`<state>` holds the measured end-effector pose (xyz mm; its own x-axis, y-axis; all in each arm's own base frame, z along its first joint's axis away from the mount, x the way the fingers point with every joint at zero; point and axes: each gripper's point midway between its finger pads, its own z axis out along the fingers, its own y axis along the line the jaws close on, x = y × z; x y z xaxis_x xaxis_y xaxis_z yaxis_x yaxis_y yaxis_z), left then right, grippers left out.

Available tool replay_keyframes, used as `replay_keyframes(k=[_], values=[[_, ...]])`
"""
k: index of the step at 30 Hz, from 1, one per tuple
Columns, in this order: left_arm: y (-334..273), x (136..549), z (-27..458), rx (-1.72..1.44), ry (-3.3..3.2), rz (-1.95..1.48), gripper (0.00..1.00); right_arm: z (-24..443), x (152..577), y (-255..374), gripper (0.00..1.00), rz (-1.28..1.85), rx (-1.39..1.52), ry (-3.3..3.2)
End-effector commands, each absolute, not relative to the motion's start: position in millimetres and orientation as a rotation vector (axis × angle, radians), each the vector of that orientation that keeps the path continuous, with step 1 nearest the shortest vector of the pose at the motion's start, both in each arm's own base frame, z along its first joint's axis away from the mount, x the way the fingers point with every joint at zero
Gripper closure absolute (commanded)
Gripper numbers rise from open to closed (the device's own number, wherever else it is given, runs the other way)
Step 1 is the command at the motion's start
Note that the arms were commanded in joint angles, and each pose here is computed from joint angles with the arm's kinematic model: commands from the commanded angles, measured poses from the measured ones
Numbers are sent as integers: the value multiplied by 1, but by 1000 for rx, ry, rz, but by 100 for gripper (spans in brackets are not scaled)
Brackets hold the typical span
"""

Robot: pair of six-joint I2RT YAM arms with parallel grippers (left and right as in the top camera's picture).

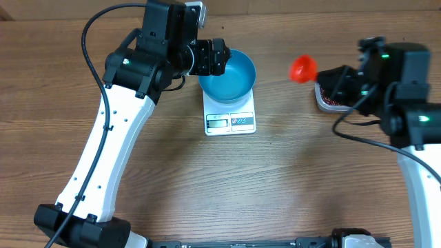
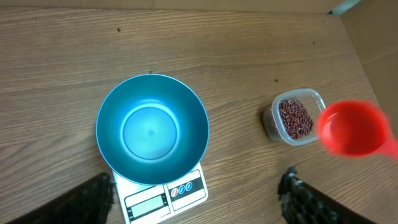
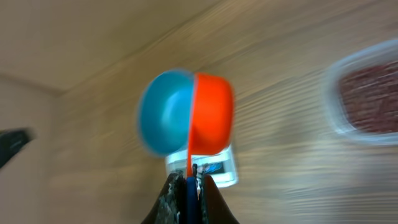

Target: Scoop item into bowl and weigh 150g on scale

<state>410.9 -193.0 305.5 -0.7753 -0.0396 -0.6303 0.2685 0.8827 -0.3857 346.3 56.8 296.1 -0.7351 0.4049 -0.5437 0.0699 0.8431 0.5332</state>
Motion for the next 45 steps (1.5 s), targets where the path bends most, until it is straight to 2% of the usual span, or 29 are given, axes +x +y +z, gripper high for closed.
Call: replay_keyframes(k=[1, 12, 20, 27, 38, 45], values=[[-195, 411, 316, 208, 2354, -605, 10, 301, 348, 16, 96, 429, 312, 2313], [-199, 421, 327, 433, 2234, -519, 9, 281, 337, -41, 96, 267, 406, 2376], [-212, 409, 321, 514, 2248, -517, 9, 277, 331, -64, 96, 158, 444, 2389], [-247, 383, 314, 595, 2282, -554, 24, 269, 331, -66, 96, 158, 458, 2411], [-267, 366, 275, 460, 2466, -504, 32, 246, 335, -67, 96, 183, 514, 2482], [-292, 355, 249, 471, 2546, -521, 32, 241, 331, -60, 96, 235, 513, 2514]])
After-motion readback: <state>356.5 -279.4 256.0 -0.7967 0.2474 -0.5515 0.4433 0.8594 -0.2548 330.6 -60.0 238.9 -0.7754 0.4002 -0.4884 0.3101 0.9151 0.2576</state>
